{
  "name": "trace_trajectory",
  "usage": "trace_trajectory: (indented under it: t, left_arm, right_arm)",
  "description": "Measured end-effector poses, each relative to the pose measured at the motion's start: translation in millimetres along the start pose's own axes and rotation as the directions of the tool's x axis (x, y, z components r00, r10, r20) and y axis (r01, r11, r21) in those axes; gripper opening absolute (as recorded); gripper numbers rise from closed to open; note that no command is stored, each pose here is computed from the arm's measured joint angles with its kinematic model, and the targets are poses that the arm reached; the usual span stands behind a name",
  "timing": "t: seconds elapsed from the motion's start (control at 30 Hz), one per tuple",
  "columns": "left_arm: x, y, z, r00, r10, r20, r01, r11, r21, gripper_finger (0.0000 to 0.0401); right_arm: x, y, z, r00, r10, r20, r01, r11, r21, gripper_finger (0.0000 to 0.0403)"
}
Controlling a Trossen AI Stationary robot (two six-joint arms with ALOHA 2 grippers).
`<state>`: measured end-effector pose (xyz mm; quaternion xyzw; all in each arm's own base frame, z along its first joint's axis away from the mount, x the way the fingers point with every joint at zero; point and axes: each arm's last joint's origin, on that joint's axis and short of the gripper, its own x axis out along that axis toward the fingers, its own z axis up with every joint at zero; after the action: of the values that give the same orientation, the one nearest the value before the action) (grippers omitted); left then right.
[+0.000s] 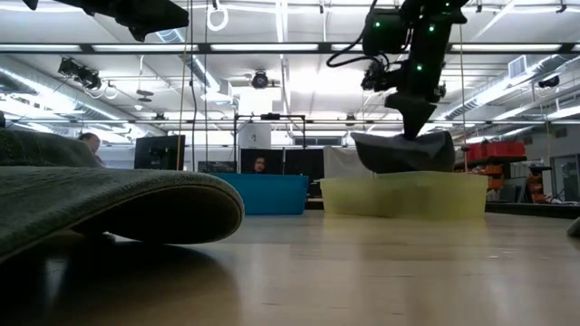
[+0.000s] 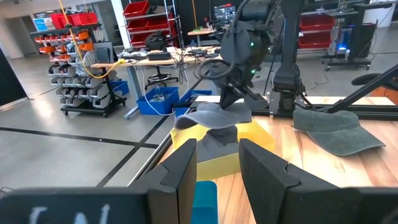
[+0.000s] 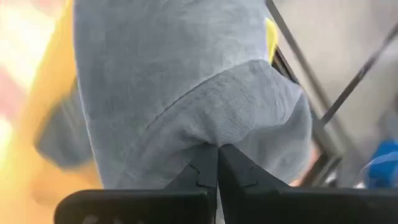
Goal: Pick & Place hat
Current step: Put the blue cap into the yellow bin, then put the top left green cap into the blue bin
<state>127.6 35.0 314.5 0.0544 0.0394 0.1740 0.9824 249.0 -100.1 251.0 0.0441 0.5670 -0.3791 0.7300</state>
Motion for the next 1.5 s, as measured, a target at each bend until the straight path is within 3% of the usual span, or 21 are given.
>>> trace_trajectory:
  t: [0.07,0.17,0.5,0.73,0.87,1.17,1.5]
  left_arm:
    - [0,0,0,1.0,-0.001,0.0,0.001,1.0,0.001,0.0124]
    - [0,0,0,1.0,0.0,0.0,0.0,1.0,0.001,0.0124]
    - [0,0,-3,1.0,-0.004,-0.03,0.004,1.0,0.003,0.0124]
    - [0,0,-3,0.999,-0.004,-0.032,0.004,1.0,0.003,0.0124]
    - [0,0,-3,0.999,-0.004,-0.032,0.004,1.0,-0.014,0.0124]
    - [0,0,-3,1.0,-0.004,-0.031,0.004,1.0,-0.022,0.0124]
    - [-4,2,-2,0.999,0.05,-0.02,-0.05,0.998,-0.022,0.0124]
  right_arm:
    - [2,2,2,1.0,0.004,0.011,-0.005,0.994,0.108,0.0003]
    - [7,5,6,1.0,0.019,0.018,-0.022,0.988,0.152,0.0003]
    - [41,29,11,0.991,0.095,-0.095,-0.081,0.986,0.145,0.0004]
    - [47,35,20,0.985,0.165,-0.044,-0.159,0.981,0.11,0.0039]
    - [34,33,33,0.978,0.208,-0.007,-0.207,0.975,0.081,0.0076]
    - [-10,17,53,0.98,0.197,-0.036,-0.198,0.98,-0.017,0.015]
    - [-47,5,59,0.981,0.181,-0.076,-0.189,0.975,-0.115,0.0151]
